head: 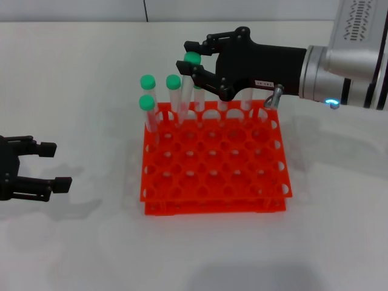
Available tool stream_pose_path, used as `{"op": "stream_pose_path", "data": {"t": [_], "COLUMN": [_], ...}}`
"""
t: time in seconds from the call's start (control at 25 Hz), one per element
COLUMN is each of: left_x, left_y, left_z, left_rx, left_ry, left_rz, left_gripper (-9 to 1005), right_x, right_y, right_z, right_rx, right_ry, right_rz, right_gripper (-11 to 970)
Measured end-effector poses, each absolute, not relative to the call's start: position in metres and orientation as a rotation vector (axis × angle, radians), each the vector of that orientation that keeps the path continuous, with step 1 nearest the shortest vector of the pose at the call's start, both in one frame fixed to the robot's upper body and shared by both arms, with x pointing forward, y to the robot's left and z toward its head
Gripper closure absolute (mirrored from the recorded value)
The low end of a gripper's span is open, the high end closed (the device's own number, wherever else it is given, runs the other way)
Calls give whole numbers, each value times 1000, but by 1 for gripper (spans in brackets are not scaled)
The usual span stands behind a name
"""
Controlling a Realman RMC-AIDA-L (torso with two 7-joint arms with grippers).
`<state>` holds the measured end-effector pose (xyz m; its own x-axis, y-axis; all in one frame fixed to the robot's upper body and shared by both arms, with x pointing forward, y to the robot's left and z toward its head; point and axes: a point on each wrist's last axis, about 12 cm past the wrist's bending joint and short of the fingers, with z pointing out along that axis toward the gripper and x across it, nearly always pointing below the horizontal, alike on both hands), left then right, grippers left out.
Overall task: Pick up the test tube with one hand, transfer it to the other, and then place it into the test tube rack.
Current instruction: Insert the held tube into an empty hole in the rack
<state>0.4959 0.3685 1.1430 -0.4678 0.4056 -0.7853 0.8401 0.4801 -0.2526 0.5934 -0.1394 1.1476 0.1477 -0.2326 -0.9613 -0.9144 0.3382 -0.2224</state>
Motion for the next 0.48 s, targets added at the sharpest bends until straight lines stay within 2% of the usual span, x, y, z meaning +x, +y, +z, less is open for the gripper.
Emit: {"op": "stream_pose_path", "data": {"t": [0.48], "left_x": [496], "left_y": [368], "left_z": [1143], "left_rx": [1028], "left_ry": [2065], "left_rz": [-847], "left_gripper": [108], "right_x": [593], "right_y": [-141], "right_z": [1145], "right_rx": [-1152], "right_ry": [1373], "right_rz": [697], "right_gripper": [675]}}
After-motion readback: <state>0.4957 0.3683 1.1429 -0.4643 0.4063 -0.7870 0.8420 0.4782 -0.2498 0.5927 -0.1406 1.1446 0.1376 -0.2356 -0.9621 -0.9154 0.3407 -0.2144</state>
